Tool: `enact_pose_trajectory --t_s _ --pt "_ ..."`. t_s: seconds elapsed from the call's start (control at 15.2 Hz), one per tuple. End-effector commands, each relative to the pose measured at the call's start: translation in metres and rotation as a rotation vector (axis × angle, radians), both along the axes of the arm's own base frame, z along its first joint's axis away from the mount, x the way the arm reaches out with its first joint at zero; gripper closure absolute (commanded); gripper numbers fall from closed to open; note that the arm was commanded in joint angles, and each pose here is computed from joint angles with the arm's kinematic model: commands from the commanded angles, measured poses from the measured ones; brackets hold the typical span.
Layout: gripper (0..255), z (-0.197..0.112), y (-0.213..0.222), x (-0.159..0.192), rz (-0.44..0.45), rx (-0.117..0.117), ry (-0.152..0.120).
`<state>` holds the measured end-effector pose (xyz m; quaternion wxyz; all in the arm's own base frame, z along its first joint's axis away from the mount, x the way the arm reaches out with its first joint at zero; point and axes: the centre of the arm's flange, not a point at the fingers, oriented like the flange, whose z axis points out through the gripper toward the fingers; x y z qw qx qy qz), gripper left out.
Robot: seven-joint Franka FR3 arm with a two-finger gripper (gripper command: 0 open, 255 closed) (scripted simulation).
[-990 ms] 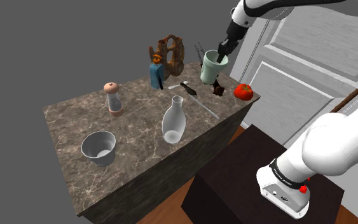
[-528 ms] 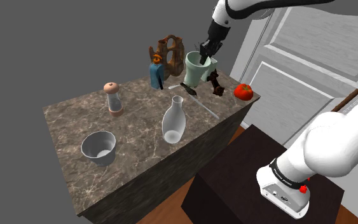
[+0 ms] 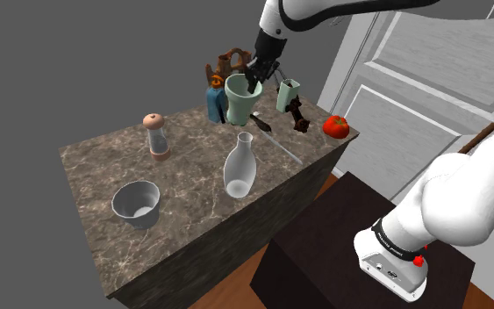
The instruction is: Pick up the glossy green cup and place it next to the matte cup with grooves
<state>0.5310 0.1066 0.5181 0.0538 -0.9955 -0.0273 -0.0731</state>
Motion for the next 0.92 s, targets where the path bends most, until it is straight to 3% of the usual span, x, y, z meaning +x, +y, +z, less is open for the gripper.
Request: enact_pose_trajectory --t_s 0.0,0.86 --pt "255 0.001 0.025 0.008 -0.001 0.001 -0.001" --pt "255 0.002 0.189 0.057 -0.001 0.001 -0.001"
